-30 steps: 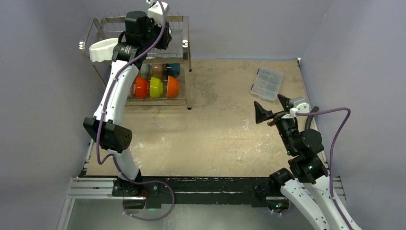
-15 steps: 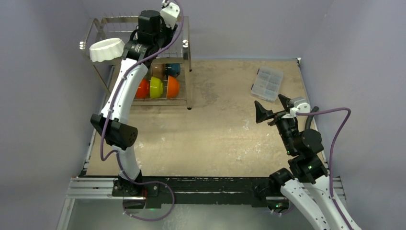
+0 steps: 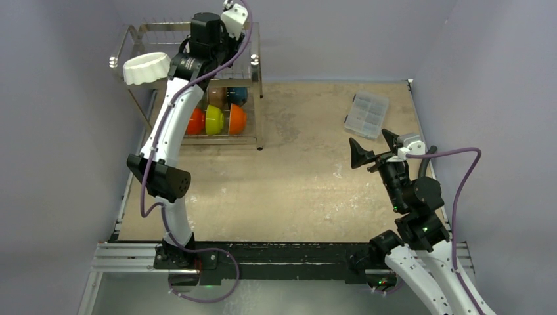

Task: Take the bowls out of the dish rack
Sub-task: Pick up the bowl from the dish rack.

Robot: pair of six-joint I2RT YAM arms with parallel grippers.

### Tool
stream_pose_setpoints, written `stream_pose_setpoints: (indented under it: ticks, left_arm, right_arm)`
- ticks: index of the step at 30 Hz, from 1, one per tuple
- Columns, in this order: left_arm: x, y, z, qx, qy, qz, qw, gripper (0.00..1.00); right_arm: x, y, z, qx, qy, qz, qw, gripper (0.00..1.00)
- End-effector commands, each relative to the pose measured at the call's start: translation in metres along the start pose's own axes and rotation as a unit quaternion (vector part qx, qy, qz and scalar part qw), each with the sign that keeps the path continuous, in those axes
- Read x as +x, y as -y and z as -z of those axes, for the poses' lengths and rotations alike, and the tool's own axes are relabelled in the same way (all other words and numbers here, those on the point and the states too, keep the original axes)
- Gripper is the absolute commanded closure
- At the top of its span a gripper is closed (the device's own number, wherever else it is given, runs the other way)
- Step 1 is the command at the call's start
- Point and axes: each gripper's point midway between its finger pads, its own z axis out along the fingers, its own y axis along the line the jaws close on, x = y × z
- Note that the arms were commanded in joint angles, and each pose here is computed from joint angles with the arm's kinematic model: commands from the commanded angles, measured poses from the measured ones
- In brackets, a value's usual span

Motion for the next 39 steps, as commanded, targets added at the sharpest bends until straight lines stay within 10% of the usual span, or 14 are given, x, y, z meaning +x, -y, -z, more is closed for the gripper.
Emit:
stream_pose_setpoints:
  ticks: [1,6,19,24,39]
  left_arm:
    - [0.034,0.043,-0.014,0.069,-0.061,-0.006,0.996,0.59]
    - [0.033,0.043,-0.018,0.097,-0.054,0.023,0.994,0.78]
    - [0.047,0.039,-0.025,0.118,-0.066,0.051,0.989,0.7]
    - [0.049,0.034,-0.026,0.105,-0.072,0.045,0.991,0.98]
    - [-0.046,0.016,0.012,0.126,0.097,0.105,0.982,1.0]
  right_arm:
    - [-0.01,0.001,-0.002,0.005,0.02,-0.001,1.0,0.01]
    - [-0.009,0.002,-0.002,0.006,0.019,0.0,1.0,0.01]
    - [-0.009,0.002,-0.001,0.007,0.021,0.0,1.0,0.01]
    - [-0.009,0.002,-0.002,0.006,0.02,0.0,1.0,0.01]
    - [-0.009,0.0,-0.003,0.002,0.019,-0.001,1.0,0.01]
